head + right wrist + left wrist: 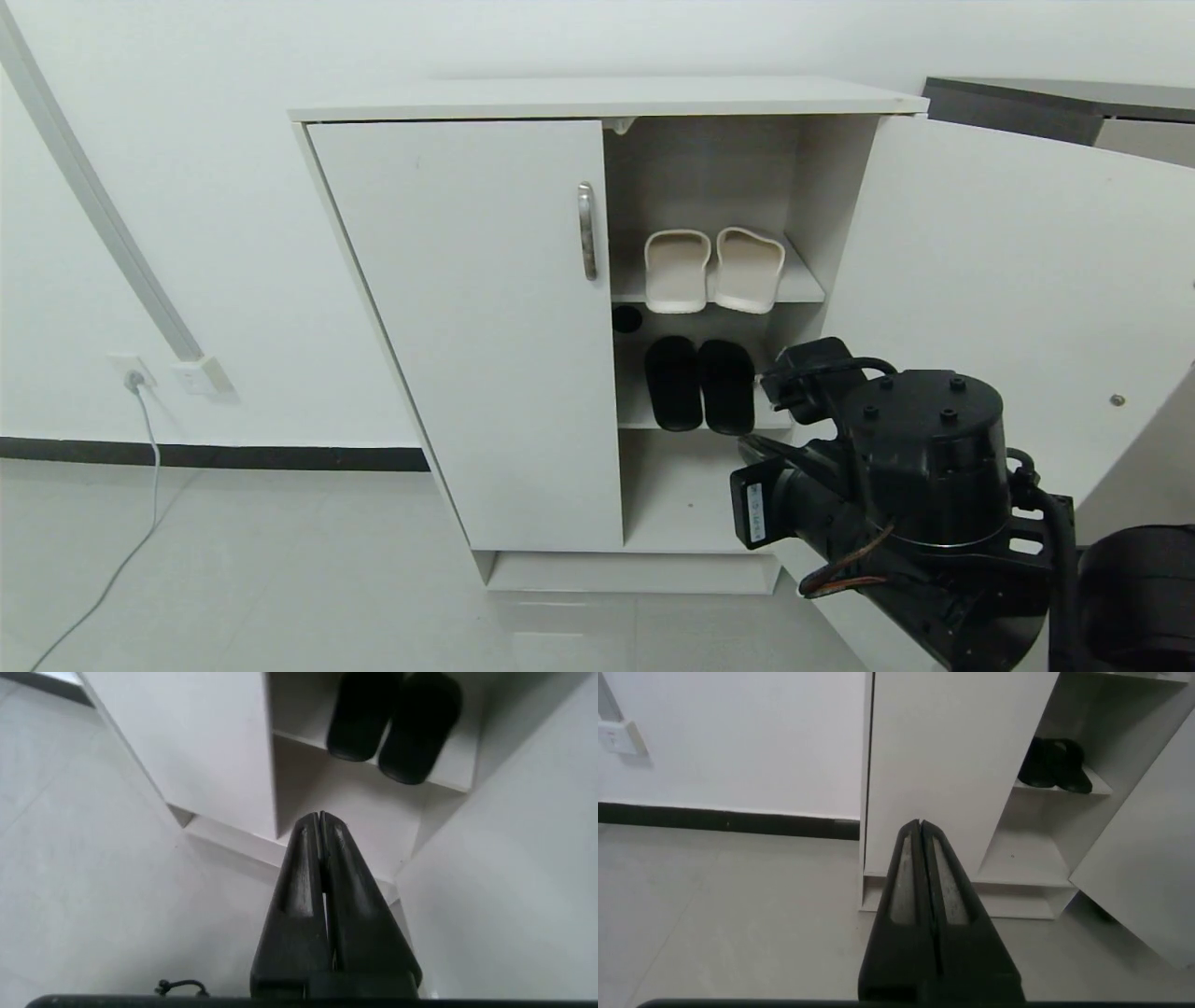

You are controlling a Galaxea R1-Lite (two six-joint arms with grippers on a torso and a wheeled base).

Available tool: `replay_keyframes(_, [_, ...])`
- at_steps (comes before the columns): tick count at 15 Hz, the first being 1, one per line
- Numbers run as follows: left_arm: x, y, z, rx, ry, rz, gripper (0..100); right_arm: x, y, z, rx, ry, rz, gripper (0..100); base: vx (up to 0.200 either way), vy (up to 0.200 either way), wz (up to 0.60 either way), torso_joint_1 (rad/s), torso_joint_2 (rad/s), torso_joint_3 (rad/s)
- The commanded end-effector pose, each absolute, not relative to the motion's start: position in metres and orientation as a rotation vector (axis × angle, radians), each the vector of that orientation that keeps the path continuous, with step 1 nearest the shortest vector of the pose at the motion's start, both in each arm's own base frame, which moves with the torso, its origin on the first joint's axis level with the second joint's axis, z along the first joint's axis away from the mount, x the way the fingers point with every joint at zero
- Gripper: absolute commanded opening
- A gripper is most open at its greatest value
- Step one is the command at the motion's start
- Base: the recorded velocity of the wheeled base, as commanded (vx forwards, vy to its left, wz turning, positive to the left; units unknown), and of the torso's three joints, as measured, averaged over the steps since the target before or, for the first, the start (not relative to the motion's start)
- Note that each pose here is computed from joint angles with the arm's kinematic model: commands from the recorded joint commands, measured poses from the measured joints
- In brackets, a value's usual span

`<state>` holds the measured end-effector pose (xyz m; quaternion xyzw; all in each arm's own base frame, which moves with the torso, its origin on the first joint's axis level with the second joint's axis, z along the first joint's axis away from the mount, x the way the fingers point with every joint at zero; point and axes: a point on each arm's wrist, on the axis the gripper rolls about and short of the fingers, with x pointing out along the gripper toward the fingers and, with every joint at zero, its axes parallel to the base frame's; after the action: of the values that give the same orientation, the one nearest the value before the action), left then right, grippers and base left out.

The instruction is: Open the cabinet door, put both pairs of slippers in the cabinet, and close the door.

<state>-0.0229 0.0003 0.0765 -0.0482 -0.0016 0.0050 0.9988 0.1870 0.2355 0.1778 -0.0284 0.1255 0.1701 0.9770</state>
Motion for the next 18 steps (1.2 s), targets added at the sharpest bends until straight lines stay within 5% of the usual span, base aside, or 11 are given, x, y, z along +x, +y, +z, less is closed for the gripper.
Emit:
replay_keyframes(1, [-0.023, 0.0003, 0.0765, -0.097, -0.005, 0.011, 0, 0.1869, 0.2362, 0.1764, -0.059, 0.256, 0.345, 0, 0.0, 0.0, 0.0, 0.0, 0.0, 0.0])
replay_keyframes(7, [-0.0229, 0.0003, 0.0765, -0.097, -0.004, 0.011, 0, 0.1866, 0.2358, 0.1742, -0.065, 0.263, 0.346, 0, 0.0, 0.0, 0.0, 0.0, -0.02, -0.022])
replay_keyframes(18, [-0.0229, 0.0003, 0.0765, -0.097, -0.004, 0.011, 0, 0.1866, 0.2359, 0.1734, -0.069, 0.265, 0.346, 0, 0.0, 0.0, 0.0, 0.065, -0.41, -0.346])
